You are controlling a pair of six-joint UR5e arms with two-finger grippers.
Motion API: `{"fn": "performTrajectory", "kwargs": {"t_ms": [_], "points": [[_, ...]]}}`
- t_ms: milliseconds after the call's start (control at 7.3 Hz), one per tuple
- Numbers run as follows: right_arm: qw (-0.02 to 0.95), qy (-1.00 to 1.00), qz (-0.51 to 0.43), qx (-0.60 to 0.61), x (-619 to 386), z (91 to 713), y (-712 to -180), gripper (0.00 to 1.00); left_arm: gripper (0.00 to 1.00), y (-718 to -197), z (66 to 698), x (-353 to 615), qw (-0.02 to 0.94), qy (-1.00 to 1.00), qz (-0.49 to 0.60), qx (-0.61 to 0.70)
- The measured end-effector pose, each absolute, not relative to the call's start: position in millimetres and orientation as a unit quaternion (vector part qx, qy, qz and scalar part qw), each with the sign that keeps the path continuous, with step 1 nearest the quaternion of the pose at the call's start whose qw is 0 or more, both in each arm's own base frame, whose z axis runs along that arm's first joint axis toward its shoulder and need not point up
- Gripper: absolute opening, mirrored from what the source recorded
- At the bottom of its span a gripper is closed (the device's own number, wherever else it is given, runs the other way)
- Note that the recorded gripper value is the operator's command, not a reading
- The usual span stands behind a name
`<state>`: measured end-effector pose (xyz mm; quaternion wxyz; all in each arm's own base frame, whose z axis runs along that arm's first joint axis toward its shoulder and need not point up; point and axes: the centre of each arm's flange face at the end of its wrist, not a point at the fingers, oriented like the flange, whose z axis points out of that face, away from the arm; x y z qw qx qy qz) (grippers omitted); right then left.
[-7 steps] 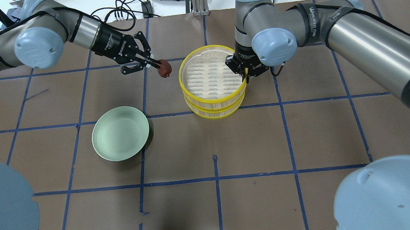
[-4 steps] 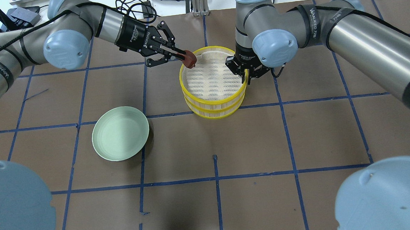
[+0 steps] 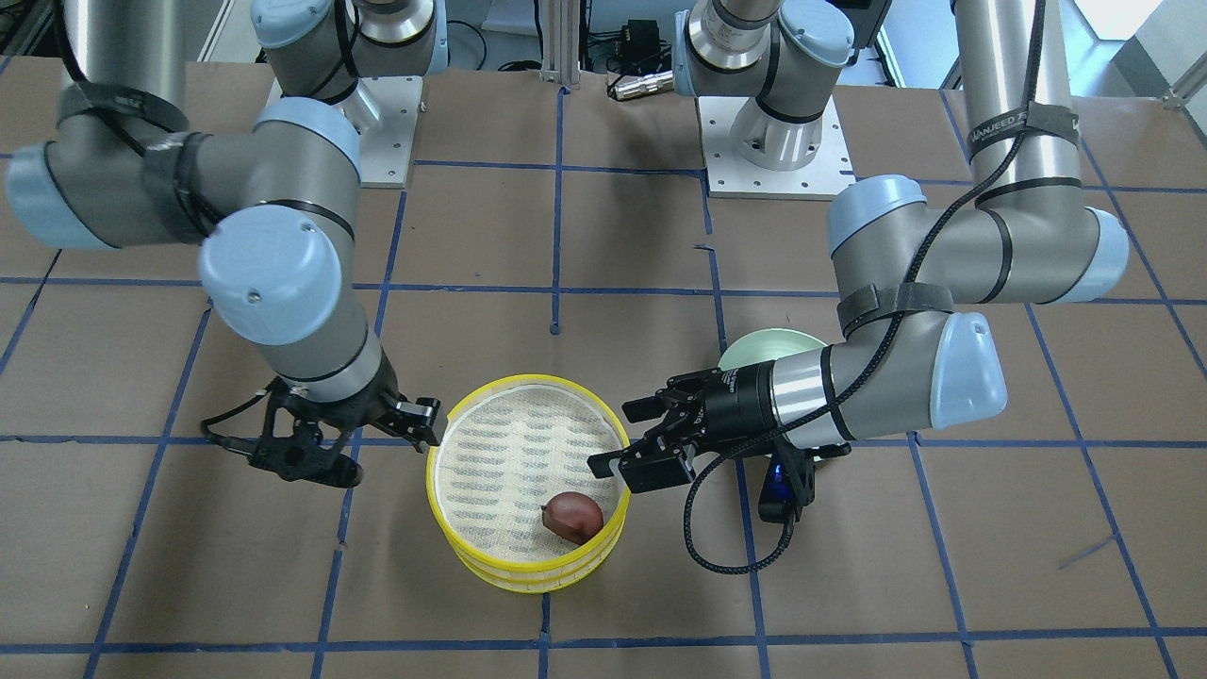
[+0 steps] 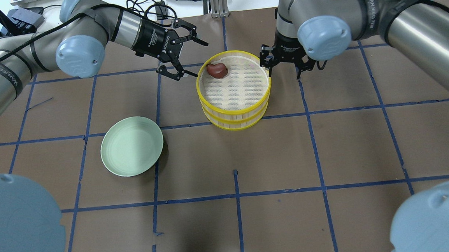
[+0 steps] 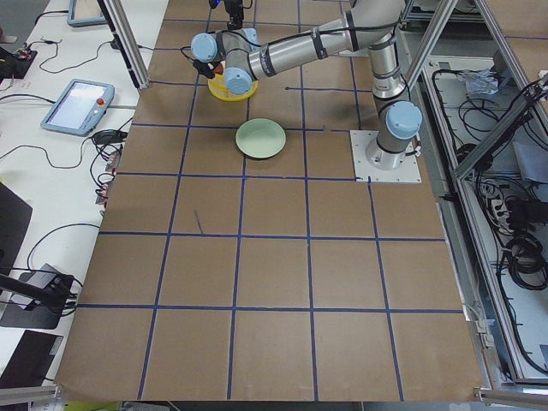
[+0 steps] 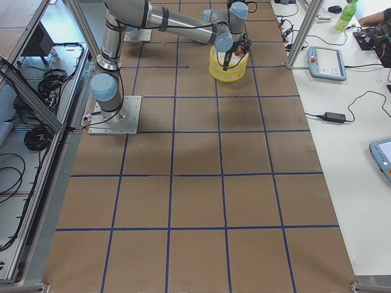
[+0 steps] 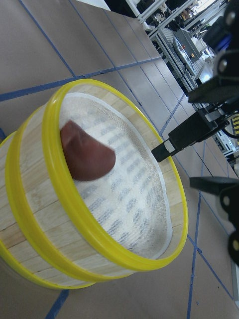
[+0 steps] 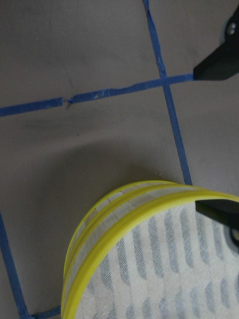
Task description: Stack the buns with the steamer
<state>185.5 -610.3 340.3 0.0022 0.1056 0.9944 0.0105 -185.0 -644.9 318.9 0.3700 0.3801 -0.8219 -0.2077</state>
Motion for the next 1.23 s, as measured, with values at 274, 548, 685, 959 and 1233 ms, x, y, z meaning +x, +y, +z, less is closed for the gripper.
{"fn": "performTrajectory", "kwargs": {"t_ms": [274,548,685,959,1233], "points": [[0.003,0.998,0.014,0.062,139.5,407.6,-584.7,1.00,1.00,-625.3,354.7,-172.1,0.287,-0.893,-0.127,0.324],[0.004,0.999,0.028,0.020,126.3,484.4,-542.6,1.00,1.00,-577.0,410.6,-154.2,0.155,-0.963,-0.079,0.205],[0.005,0.999,0.034,-0.008,130.3,515.0,-522.0,1.00,1.00,-555.1,438.1,-148.6,0.103,-0.979,-0.072,0.161],[0.002,0.999,0.041,-0.032,133.9,535.7,-502.2,1.00,1.00,-518.4,493.8,-140.6,0.046,-0.989,-0.058,0.129],[0.001,0.999,0.043,-0.032,134.4,536.1,-500.4,1.00,1.00,-495.2,503.3,-132.9,0.015,-0.995,-0.055,0.080]]}}
